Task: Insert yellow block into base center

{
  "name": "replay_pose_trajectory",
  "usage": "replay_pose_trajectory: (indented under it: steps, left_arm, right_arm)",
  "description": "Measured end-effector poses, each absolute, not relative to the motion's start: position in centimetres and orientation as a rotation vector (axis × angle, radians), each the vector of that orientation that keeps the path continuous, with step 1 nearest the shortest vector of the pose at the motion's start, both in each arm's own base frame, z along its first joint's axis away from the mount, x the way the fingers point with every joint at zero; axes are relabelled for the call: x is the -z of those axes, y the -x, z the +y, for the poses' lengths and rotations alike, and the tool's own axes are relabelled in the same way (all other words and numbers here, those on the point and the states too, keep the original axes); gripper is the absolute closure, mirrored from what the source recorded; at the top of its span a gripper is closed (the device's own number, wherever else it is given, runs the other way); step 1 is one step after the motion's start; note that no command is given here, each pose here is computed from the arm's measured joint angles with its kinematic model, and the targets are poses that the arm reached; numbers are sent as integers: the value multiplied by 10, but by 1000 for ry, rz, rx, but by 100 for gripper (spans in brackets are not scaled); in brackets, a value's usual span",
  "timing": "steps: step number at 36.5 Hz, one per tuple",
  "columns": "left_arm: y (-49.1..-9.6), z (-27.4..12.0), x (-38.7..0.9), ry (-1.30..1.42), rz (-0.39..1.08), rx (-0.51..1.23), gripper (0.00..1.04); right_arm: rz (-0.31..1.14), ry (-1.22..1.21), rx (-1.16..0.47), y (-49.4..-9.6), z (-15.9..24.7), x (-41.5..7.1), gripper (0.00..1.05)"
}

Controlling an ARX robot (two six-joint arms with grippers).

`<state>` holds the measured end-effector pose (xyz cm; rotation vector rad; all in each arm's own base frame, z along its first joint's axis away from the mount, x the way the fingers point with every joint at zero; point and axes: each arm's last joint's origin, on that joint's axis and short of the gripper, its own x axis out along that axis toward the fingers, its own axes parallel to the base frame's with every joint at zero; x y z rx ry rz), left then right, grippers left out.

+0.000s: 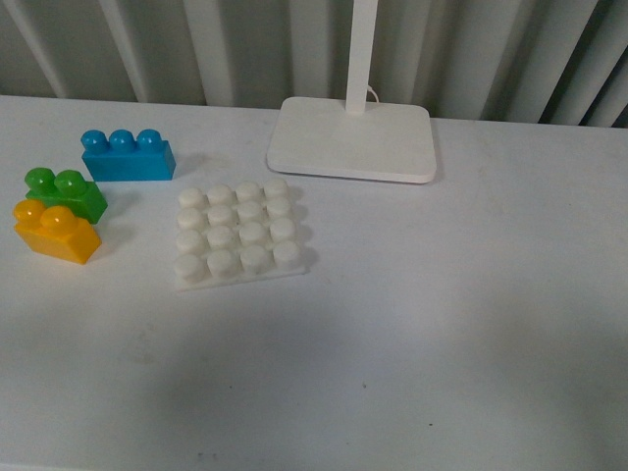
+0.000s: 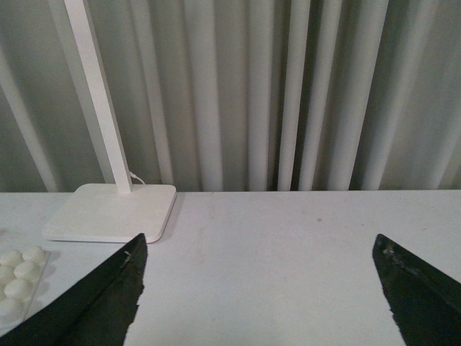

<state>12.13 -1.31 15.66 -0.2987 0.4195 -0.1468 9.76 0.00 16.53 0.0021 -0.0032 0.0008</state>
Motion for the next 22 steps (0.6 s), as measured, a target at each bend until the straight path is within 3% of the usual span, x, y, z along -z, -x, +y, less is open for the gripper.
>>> replay_pose_trajectory:
  steps: [2,22]
  left_arm:
    - [-128,-15,-155,298,424,154,6]
    - [-218,-17,-95,150,529,260,6]
  right_arm:
    - [-4,-3,-1,-98,0,-165,7]
    - [-4,-2,-1,-98,0,-165,9]
